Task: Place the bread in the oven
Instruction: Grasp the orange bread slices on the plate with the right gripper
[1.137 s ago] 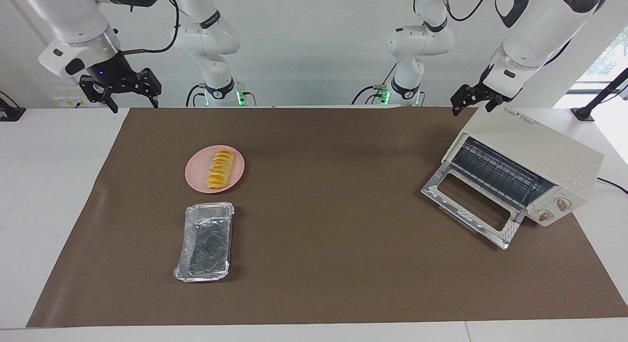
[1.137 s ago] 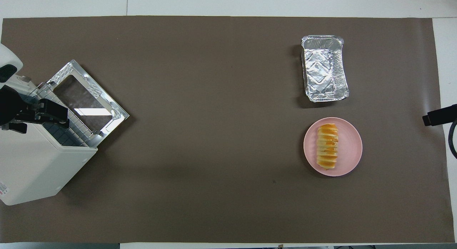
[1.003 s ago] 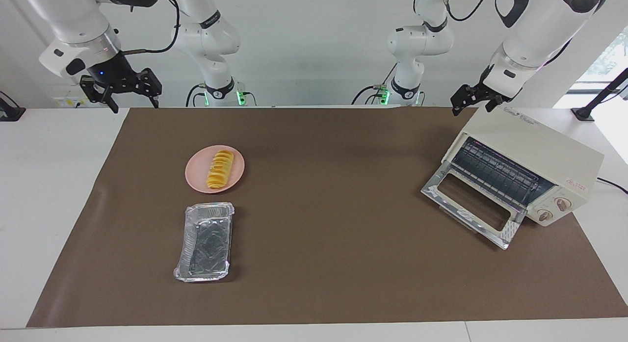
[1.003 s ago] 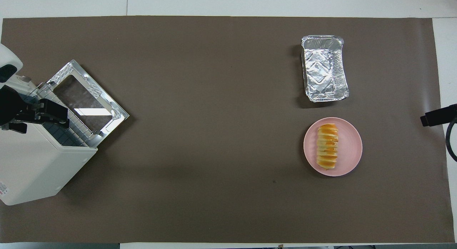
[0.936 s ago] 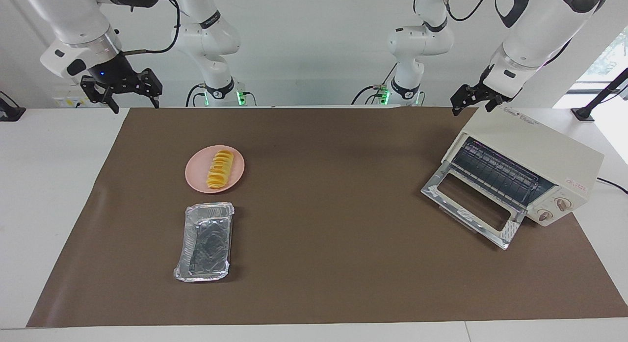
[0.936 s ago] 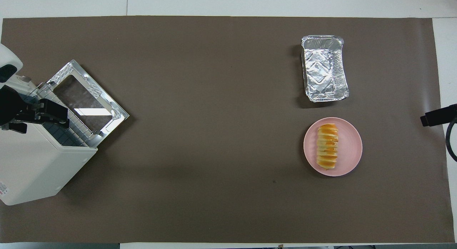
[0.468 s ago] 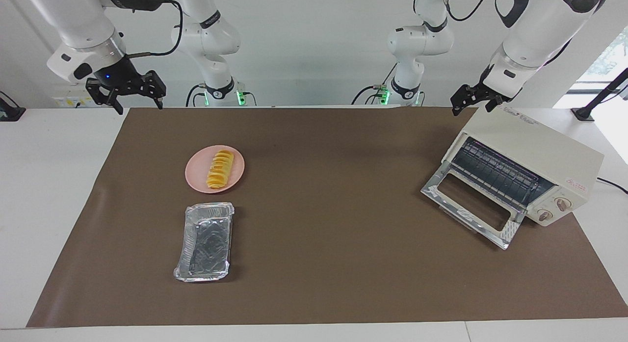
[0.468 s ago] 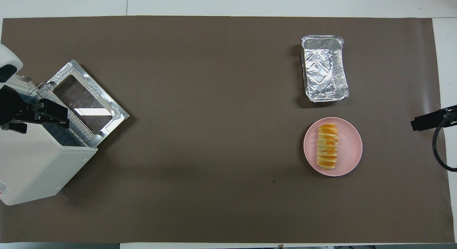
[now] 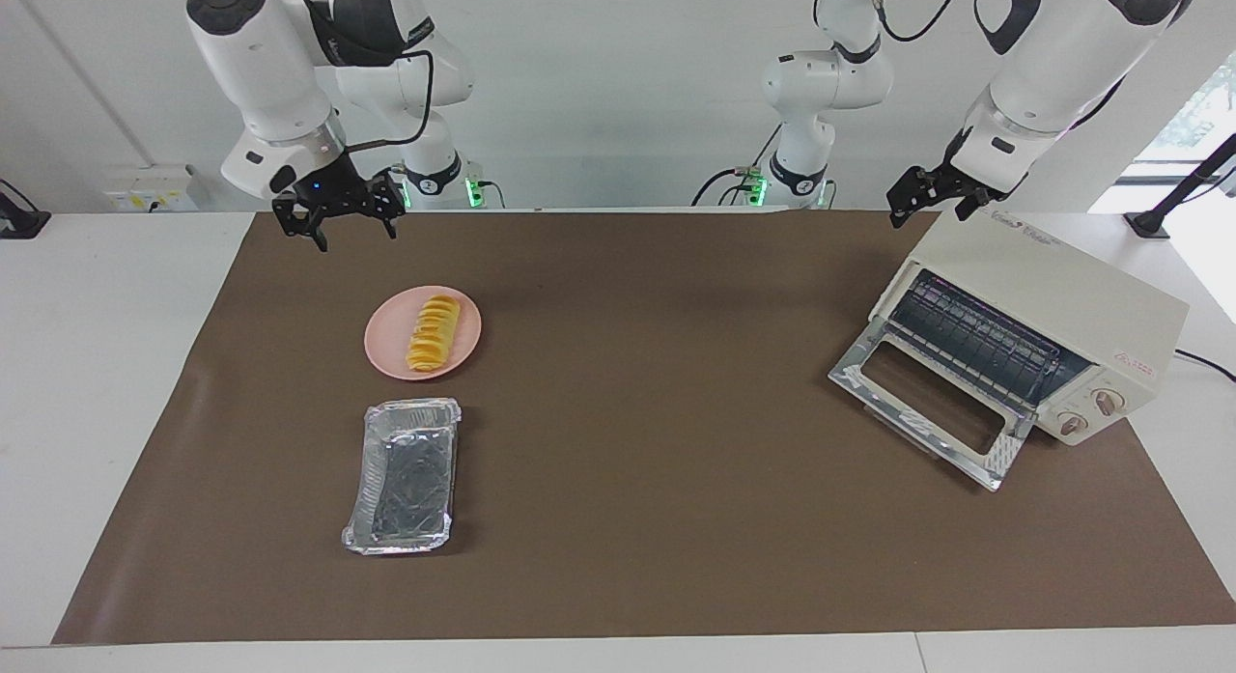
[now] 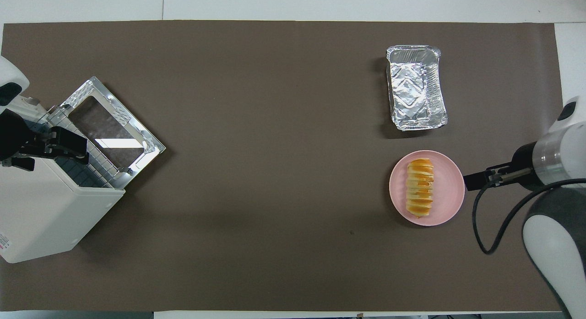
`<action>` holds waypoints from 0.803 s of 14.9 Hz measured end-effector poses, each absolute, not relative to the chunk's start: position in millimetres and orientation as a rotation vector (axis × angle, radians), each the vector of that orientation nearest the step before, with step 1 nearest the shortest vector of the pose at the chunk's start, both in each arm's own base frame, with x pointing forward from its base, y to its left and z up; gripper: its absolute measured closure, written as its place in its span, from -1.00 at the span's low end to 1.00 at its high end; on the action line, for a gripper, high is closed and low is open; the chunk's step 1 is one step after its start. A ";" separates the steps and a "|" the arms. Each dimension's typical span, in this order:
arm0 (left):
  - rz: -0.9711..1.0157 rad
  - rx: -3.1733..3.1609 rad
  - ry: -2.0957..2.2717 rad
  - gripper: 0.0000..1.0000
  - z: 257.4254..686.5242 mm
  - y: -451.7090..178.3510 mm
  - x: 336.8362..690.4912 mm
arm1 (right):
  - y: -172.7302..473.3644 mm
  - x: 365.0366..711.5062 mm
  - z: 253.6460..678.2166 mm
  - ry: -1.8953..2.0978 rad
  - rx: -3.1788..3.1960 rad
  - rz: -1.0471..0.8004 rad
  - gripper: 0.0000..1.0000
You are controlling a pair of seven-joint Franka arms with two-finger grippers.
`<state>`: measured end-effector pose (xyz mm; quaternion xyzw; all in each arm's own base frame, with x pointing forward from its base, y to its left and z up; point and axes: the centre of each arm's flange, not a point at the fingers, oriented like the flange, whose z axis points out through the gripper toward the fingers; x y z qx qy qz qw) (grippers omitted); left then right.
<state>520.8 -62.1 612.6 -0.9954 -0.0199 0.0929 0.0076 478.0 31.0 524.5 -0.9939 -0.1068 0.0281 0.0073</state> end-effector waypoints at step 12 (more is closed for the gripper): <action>0.290 -3.112 -0.062 -1.00 612.6 -62.1 520.8 | 64.1 473.0 324.4 -0.346 -3.111 -0.051 -1.00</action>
